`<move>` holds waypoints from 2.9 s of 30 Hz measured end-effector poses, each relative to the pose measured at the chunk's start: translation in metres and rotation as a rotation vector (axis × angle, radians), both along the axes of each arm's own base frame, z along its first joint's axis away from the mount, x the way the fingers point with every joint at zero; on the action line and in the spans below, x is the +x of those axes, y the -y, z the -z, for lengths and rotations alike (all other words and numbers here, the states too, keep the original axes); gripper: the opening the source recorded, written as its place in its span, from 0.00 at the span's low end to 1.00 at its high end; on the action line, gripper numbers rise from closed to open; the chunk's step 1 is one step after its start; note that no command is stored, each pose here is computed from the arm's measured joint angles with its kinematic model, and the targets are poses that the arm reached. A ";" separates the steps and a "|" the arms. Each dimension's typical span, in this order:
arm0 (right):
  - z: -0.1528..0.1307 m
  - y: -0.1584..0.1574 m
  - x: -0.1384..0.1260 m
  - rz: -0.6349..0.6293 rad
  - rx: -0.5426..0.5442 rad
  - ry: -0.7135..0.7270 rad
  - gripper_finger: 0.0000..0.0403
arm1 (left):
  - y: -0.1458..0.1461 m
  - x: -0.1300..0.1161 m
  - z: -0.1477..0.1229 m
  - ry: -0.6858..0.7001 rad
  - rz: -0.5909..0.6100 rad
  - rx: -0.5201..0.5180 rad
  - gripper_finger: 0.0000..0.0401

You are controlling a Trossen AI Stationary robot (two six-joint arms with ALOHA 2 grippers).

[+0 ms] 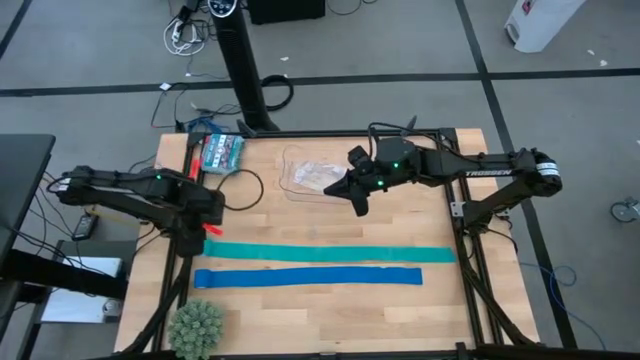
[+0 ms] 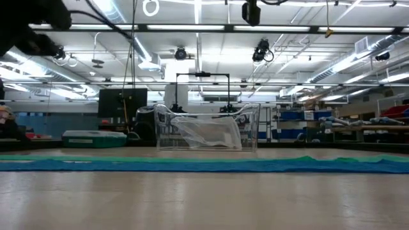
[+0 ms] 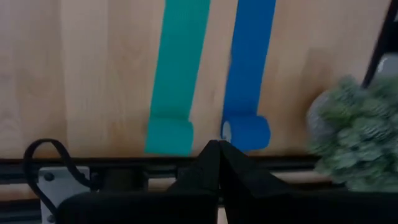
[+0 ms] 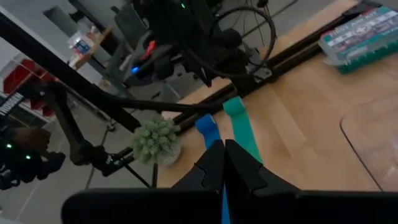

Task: Roll bandage
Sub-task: Roll the green bandage

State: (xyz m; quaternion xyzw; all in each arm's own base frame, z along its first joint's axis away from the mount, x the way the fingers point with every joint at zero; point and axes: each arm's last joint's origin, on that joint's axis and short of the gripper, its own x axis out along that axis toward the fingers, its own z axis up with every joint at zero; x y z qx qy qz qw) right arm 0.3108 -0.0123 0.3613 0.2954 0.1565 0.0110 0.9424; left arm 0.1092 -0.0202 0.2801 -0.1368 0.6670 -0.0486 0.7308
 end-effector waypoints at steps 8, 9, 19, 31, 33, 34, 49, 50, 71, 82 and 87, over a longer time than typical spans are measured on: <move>0.004 0.000 -0.001 -0.003 0.001 -0.043 0.02 | 0.001 -0.005 0.040 -0.130 -0.015 0.012 0.03; 0.004 0.000 -0.001 -0.003 0.002 -0.045 0.02 | 0.002 -0.003 0.041 -0.113 -0.015 0.003 0.03; 0.005 0.000 -0.002 -0.006 -0.005 -0.057 0.02 | 0.003 0.006 0.042 -0.047 -0.124 0.002 0.20; 0.005 0.000 -0.002 -0.014 -0.029 -0.053 0.02 | 0.007 0.023 0.058 -0.353 -0.735 0.017 0.37; 0.005 0.000 -0.002 -0.015 -0.031 -0.051 0.02 | 0.008 0.025 0.062 -0.423 -0.819 0.034 0.37; 0.005 0.000 -0.002 -0.017 -0.036 -0.049 0.02 | 0.008 0.026 0.064 -0.458 -0.849 0.039 0.37; 0.002 -0.001 -0.001 -0.062 -0.038 -0.010 0.02 | 0.011 0.050 0.089 -0.569 -0.923 0.147 0.37; 0.001 -0.001 -0.001 -0.063 -0.041 -0.008 0.02 | 0.011 0.050 0.090 -0.575 -0.923 0.156 0.37; 0.001 -0.003 -0.001 -0.148 -0.125 0.013 0.02 | 0.018 0.053 0.096 -0.600 -0.403 -0.018 0.37; 0.001 -0.003 -0.001 -0.154 -0.077 0.007 0.02 | 0.024 0.062 0.112 -0.656 -0.034 0.044 0.37; 0.001 -0.003 -0.001 -0.152 -0.068 0.005 0.02 | 0.029 0.070 0.121 -0.722 0.076 0.116 0.37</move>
